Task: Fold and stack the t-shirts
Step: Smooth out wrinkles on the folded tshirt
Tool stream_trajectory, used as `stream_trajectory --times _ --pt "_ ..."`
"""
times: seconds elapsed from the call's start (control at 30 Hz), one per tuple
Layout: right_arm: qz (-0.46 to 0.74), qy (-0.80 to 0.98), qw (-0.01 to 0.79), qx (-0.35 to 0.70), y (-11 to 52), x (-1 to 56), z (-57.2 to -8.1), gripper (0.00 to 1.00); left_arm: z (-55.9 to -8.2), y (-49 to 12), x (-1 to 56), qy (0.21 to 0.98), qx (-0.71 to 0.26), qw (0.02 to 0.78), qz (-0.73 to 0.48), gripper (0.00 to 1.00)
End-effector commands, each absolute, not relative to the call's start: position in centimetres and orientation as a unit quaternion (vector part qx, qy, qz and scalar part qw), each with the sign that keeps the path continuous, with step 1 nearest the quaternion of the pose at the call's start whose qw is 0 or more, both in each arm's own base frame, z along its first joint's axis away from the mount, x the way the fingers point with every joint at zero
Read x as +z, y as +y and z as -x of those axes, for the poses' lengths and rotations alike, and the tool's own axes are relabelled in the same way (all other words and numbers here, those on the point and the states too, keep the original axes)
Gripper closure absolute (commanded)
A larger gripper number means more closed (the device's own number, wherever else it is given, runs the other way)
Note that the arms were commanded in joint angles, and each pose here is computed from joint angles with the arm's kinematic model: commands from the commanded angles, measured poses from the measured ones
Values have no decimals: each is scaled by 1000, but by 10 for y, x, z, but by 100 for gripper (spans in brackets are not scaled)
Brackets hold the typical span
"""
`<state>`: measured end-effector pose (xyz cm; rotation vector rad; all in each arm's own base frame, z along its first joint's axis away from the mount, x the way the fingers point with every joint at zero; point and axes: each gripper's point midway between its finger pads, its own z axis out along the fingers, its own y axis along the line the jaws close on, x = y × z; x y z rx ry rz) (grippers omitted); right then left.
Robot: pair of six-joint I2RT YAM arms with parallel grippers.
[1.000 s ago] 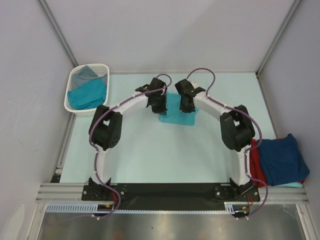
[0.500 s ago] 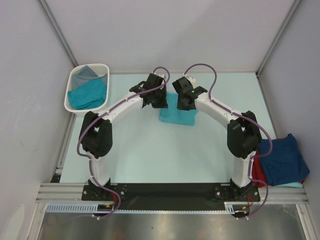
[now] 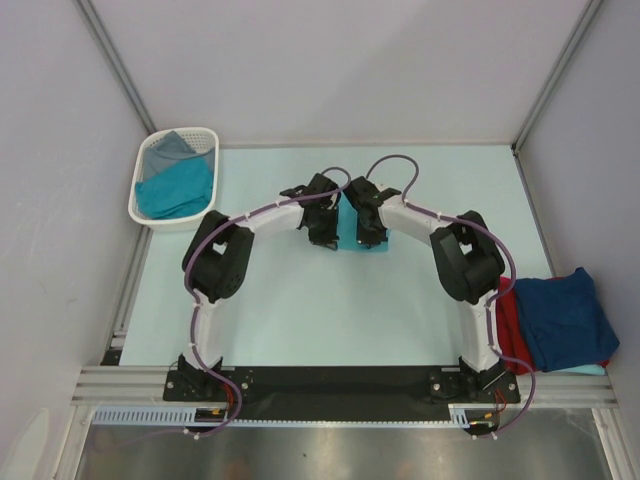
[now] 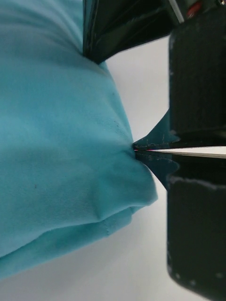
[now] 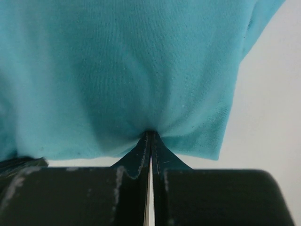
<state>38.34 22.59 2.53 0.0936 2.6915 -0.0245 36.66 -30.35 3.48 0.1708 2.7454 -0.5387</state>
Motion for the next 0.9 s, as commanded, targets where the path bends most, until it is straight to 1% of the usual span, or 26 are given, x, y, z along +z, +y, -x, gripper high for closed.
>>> stream_trajectory --times 0.0,0.13,0.17,0.23,0.27,0.3,0.37,0.43,0.47,0.5,0.57,0.7,0.87 --pt "-39 978 203 -9 223 17 -375 98 -358 -310 26 967 -196 150 -67 96" --pt "-38 976 215 -12 221 27 -378 98 -355 -306 28 967 -190 154 -70 97" --pt "-38 973 228 -9 221 37 -380 98 -357 -304 32 967 -186 160 -68 98" --pt "-44 963 264 -12 217 59 -387 98 -362 -304 59 959 -194 194 -68 98" --pt "-46 955 294 2 219 86 -391 96 -367 -302 71 956 -191 214 -66 98" --pt "-53 948 313 3 215 100 -395 96 -371 -302 98 947 -201 243 -67 97" --pt "-55 936 347 21 217 129 -405 94 -381 -303 128 935 -207 279 -70 96" --pt "-60 928 365 35 219 153 -414 92 -392 -306 159 924 -214 308 -71 94" --pt "-60 927 367 37 221 157 -418 92 -395 -308 164 922 -214 313 -76 94" --pt "-57 932 358 29 221 149 -420 92 -398 -309 167 921 -214 316 -78 94" --pt "-57 933 353 26 222 147 -427 93 -406 -315 161 925 -210 306 -82 94" --pt "-60 945 319 29 227 114 -430 94 -409 -322 122 940 -200 265 -85 95" --pt "-58 959 275 20 228 70 -421 96 -395 -324 70 955 -198 206 -81 97"
